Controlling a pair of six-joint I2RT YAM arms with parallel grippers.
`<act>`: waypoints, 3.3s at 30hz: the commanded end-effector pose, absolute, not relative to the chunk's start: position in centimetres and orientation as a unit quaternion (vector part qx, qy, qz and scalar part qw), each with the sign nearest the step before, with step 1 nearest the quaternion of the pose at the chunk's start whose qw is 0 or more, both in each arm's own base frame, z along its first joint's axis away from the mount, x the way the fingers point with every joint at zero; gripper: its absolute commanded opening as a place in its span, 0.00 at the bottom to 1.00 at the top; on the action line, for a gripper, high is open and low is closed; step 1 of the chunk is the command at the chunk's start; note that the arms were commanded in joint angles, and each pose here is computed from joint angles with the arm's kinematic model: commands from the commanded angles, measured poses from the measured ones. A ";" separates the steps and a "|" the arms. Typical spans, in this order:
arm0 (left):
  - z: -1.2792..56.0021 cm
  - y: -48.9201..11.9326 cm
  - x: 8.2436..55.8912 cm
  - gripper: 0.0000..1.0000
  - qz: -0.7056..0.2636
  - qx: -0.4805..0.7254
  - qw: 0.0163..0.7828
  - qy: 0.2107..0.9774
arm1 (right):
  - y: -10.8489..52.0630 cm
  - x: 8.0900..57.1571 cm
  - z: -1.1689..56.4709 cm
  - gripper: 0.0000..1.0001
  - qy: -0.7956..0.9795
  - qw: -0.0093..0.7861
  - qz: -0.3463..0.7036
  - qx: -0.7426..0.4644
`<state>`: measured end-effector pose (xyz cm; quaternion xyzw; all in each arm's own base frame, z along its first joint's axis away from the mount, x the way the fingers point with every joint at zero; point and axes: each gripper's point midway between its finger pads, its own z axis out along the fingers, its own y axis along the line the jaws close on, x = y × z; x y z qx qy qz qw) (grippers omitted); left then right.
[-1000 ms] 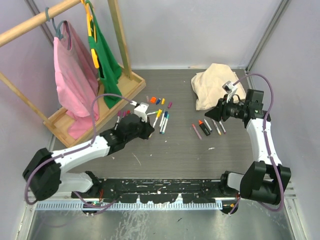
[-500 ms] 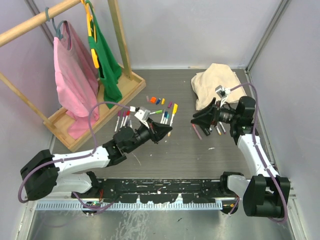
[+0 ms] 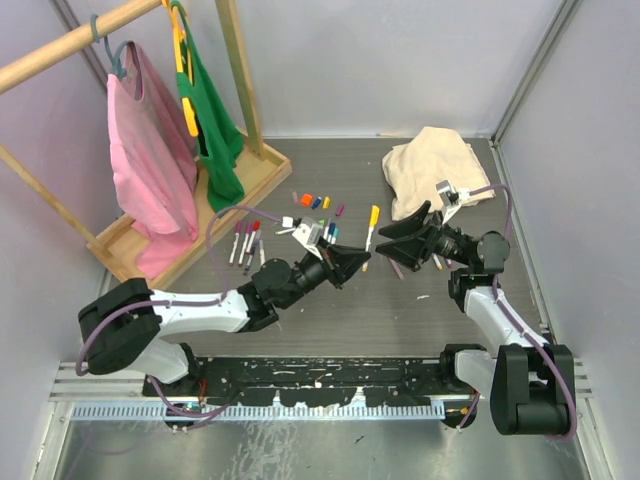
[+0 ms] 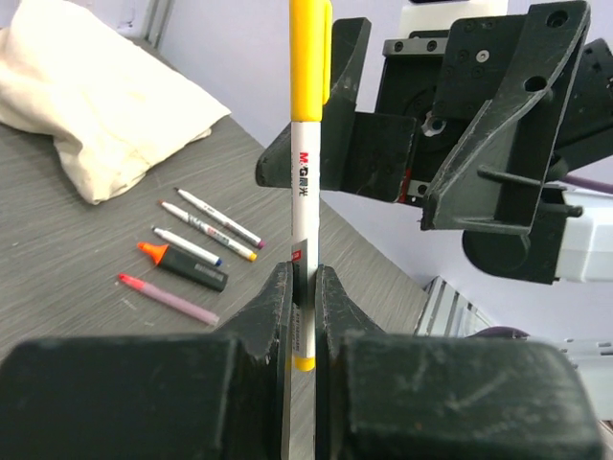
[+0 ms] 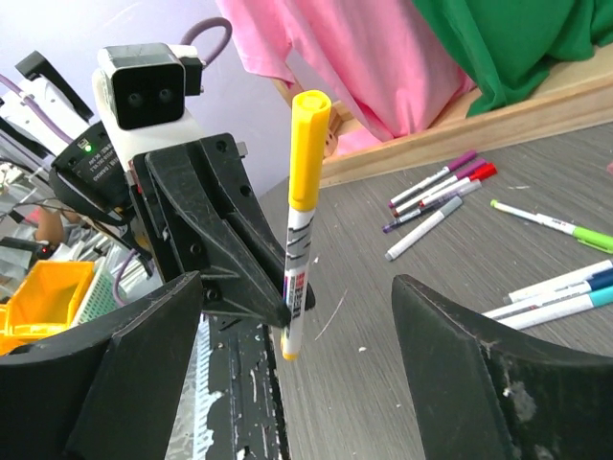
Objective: Open the pen caps
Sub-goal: Pick up the pen from the center of the board, then open the pen cap from the pen.
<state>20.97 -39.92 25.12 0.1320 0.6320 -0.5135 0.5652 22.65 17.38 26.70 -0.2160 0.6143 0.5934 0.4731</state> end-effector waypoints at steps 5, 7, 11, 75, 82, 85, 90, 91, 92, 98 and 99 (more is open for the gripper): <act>30.7 -41.5 20.5 0.00 -0.558 0.102 0.603 0.561 | 17.8 21.6 29.4 0.81 0.575 0.507 0.600 -0.227; 30.7 -41.8 20.4 0.00 -0.560 0.100 0.602 0.560 | 17.8 21.6 29.3 0.78 0.576 0.506 0.601 -0.226; 30.6 -42.3 20.2 0.00 -0.563 0.098 0.600 0.560 | 17.8 21.8 29.2 0.73 0.581 0.502 0.601 -0.222; 34.1 -41.9 24.8 0.54 -0.719 0.163 0.397 0.547 | 18.5 21.6 26.6 0.02 0.644 0.391 0.572 -0.324; 34.5 -42.0 24.9 0.49 -0.727 0.161 0.392 0.540 | 18.4 21.7 26.5 0.02 0.645 0.390 0.572 -0.324; 34.8 -41.7 24.9 0.48 -0.727 0.161 0.395 0.538 | 18.5 21.6 26.5 0.02 0.645 0.390 0.572 -0.324; 35.0 -41.6 24.9 0.38 -0.728 0.162 0.396 0.536 | 18.4 21.6 26.4 0.02 0.646 0.389 0.571 -0.324; 34.9 -41.6 24.8 0.36 -0.728 0.163 0.394 0.536 | 18.5 21.7 26.4 0.02 0.646 0.389 0.571 -0.324; 35.0 -41.6 24.8 0.35 -0.729 0.165 0.393 0.535 | 18.5 21.7 26.4 0.02 0.646 0.389 0.571 -0.324; 34.5 -41.7 24.5 0.33 -0.732 0.167 0.383 0.538 | 18.4 21.8 26.3 0.02 0.648 0.386 0.572 -0.322; 34.4 -41.7 24.5 0.33 -0.734 0.168 0.381 0.537 | 18.5 21.8 26.3 0.02 0.648 0.385 0.572 -0.322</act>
